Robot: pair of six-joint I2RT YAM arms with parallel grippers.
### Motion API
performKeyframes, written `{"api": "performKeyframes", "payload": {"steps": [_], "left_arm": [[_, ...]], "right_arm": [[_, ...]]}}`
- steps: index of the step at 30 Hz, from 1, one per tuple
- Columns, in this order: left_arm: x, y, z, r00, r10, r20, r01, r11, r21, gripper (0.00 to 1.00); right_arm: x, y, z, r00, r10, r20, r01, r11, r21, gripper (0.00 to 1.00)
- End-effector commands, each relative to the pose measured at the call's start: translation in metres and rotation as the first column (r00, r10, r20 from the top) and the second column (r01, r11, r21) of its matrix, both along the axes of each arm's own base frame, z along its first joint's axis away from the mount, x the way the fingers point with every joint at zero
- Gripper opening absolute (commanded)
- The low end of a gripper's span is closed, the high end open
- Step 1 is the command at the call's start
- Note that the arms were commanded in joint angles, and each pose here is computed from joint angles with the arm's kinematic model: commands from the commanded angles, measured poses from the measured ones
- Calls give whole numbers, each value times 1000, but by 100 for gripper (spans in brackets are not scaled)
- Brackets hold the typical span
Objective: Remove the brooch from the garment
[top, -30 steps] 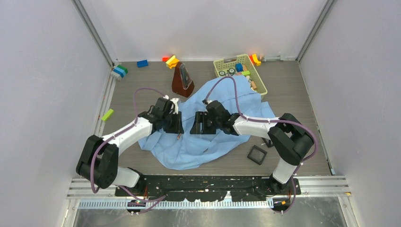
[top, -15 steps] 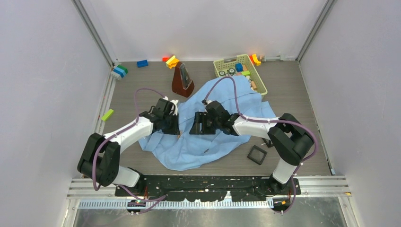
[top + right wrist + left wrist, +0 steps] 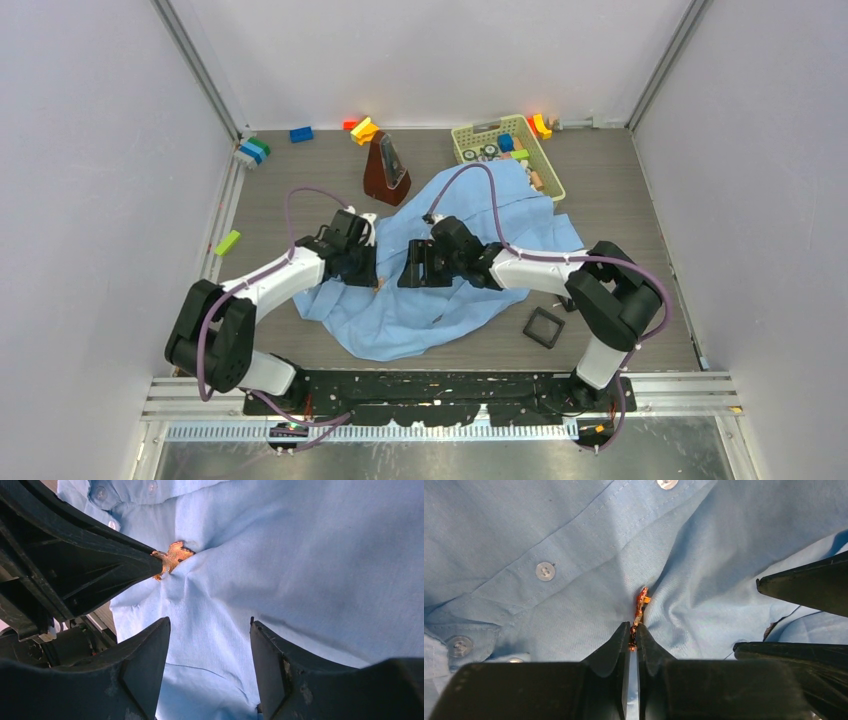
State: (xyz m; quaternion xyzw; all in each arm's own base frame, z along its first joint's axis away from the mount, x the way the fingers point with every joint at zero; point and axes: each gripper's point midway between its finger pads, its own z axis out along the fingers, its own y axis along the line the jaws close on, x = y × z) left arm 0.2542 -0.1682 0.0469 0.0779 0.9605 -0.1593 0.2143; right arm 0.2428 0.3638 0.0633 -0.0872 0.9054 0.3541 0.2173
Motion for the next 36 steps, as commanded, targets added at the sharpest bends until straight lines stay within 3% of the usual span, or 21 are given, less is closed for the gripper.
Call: {"api": "performKeyframes", "payload": {"steps": [1, 3, 4, 9, 22, 25, 30, 36], "left_arm": [[6, 0, 8, 1000, -2, 27, 2, 1000, 2, 17], [7, -1, 12, 999, 0, 33, 0, 1000, -7, 36], [8, -2, 13, 999, -1, 34, 2, 1000, -10, 40], [10, -4, 17, 1000, -13, -26, 14, 1000, 24, 41], [9, -12, 6, 984, -53, -170, 64, 996, 60, 26], [9, -12, 5, 983, -52, -175, 65, 995, 70, 23], [10, -11, 3, 984, -55, -168, 68, 995, 75, 1], [16, -10, 12, 995, -39, -95, 45, 997, 63, 0]], "right_arm": [[8, 6, 26, 997, -13, 75, 9, 998, 65, 65], [7, 5, 25, 997, -15, 73, 11, 998, 61, 64], [7, 4, 25, 997, -15, 74, 11, 998, 59, 64], [6, 0, 24, 997, -27, 77, 23, 998, 50, 63], [1, -11, 37, 994, -52, 97, 46, 997, 65, 61], [0, -13, 40, 993, -57, 103, 50, 996, 68, 61], [-2, -16, 41, 993, -61, 105, 54, 996, 69, 61], [-6, -14, 46, 994, -60, 92, 49, 992, 112, 61]]}}
